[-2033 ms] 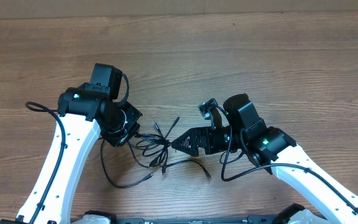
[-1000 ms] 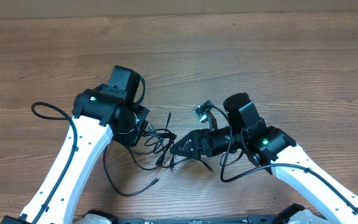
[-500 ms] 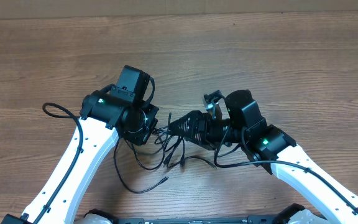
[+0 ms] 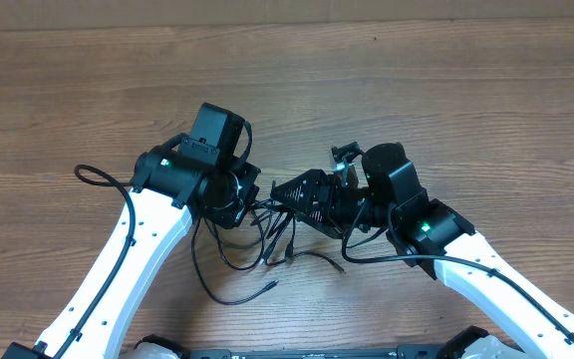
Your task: Untangle cables
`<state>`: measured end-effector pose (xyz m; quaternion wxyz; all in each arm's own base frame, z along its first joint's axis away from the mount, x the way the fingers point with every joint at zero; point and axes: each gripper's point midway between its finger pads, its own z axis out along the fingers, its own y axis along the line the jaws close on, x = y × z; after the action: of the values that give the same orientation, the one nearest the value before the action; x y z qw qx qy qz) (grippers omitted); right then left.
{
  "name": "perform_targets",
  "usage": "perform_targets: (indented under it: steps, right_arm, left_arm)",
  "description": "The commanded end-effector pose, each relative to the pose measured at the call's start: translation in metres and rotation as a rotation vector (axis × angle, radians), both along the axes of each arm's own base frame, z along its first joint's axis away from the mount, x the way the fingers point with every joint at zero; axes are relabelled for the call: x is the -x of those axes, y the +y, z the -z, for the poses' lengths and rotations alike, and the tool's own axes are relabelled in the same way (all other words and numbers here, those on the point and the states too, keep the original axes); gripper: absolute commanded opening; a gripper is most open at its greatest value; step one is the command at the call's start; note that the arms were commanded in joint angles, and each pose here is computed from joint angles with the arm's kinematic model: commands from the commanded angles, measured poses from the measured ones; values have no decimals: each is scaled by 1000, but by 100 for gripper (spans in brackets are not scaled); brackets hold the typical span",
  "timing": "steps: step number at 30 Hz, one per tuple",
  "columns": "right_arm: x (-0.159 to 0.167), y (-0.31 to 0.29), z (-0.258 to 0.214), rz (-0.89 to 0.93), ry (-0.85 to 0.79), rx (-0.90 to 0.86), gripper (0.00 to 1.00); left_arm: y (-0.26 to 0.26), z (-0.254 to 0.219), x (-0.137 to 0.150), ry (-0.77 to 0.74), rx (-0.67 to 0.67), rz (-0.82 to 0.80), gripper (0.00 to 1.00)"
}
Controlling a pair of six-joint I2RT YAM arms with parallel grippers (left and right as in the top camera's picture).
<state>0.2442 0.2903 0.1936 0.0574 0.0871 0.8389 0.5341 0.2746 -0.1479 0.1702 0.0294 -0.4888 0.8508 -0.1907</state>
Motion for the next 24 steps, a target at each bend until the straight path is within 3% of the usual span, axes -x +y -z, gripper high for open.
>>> perform_targets:
  steps: [1,15,20,24]
  right_arm:
    - [-5,3,-8,11,-24,-8,86]
    - [-8,-3,3,52,-1,40,82]
    - [-11,-5,4,70,-10,50,70]
    - [-13,-5,4,77,-15,52,55]
  left_arm:
    - [-12,-8,-3,-15,45,5,4]
    - [-19,-10,-7,-50,39,10,4]
    - [-23,-11,-6,-50,43,21,4]
    - [-24,-11,-5,-50,43,26,4]
